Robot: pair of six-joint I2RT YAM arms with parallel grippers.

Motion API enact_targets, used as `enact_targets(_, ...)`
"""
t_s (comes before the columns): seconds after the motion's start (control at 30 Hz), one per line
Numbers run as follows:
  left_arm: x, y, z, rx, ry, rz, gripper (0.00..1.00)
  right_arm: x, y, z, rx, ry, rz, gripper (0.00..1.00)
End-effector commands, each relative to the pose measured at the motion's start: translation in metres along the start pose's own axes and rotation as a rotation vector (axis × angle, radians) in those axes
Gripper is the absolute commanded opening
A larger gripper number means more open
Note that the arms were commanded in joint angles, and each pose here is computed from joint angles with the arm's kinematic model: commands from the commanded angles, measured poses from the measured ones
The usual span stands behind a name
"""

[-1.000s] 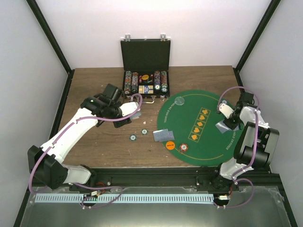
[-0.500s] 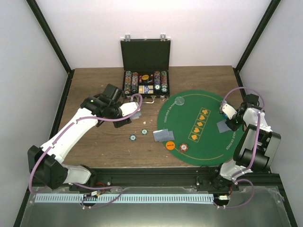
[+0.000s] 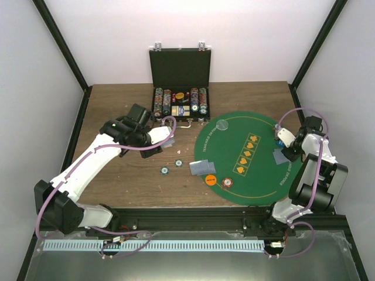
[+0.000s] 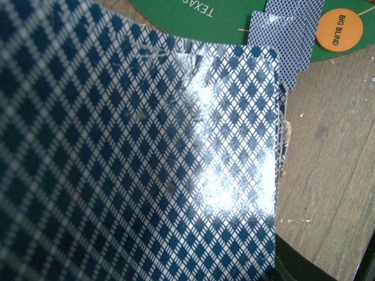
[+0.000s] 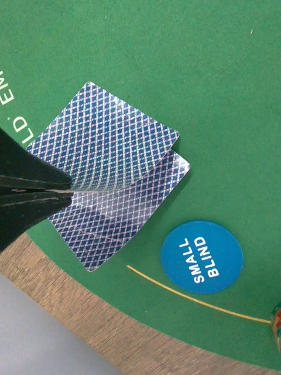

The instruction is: Distribute texas hold em gaming equipment

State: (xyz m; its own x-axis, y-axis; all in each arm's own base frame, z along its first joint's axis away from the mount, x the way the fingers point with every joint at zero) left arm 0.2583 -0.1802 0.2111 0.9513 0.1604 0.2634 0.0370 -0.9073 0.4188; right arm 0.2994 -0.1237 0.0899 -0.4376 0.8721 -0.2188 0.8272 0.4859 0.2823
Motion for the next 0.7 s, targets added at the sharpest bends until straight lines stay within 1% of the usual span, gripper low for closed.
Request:
enact_targets(0.0, 0.004, 0.004, -0.001, -0.011, 0.015, 0.011, 0.43, -0.017, 0.002, -0.003, -0.001, -0.053, 0.033, 0.01)
enact_targets(0.23, 0.004, 0.004, 0.001, -0.004, 0.012, 0.01, 0.43, -0.019, -0.004, 0.006, 0.029, -0.068, 0.053, 0.01)
enact_targets(0.27, 0.004, 0.004, 0.001, -0.004, 0.012, 0.011, 0.43, -0.019, -0.006, 0.007, 0.036, -0.071, 0.054, 0.02)
enact_targets(0.3, 0.004, 0.004, 0.001, -0.003, 0.011, 0.01, 0.43, -0.019, -0.008, 0.009, 0.046, -0.079, 0.056, 0.04)
enact_targets(0.4, 0.005, 0.004, 0.002, -0.002, 0.012, 0.01, 0.43, -0.02, -0.016, 0.013, 0.076, -0.103, 0.055, 0.17)
enact_targets(0.5, 0.004, 0.003, 0.002, -0.001, 0.011, 0.01, 0.43, -0.022, -0.018, 0.014, 0.087, -0.118, 0.062, 0.24)
enact_targets(0.57, 0.004, 0.003, 0.003, 0.001, 0.01, 0.009, 0.43, -0.024, -0.018, 0.013, 0.084, -0.128, 0.067, 0.34)
enact_targets(0.63, 0.004, 0.003, 0.002, 0.0, 0.01, 0.01, 0.43, -0.029, -0.015, 0.011, 0.074, -0.143, 0.071, 0.4)
enact_targets(0.67, 0.004, 0.003, 0.002, -0.001, 0.012, 0.01, 0.43, -0.031, -0.013, 0.01, 0.07, -0.152, 0.075, 0.46)
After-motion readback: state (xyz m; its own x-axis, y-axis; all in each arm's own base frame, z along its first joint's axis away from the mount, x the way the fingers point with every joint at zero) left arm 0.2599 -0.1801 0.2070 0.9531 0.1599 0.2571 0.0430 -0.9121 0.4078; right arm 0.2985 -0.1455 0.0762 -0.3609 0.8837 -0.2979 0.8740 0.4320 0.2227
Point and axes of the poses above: each gripper's point midway between its finger pads, its own z axis out along the fingers, its own x axis along the line the jaws close on, y = z × x, the point moved 2 cm from there along -z, back along the fingers, and after that the axes turned 14 degrees about z, right-handed, at the moved point
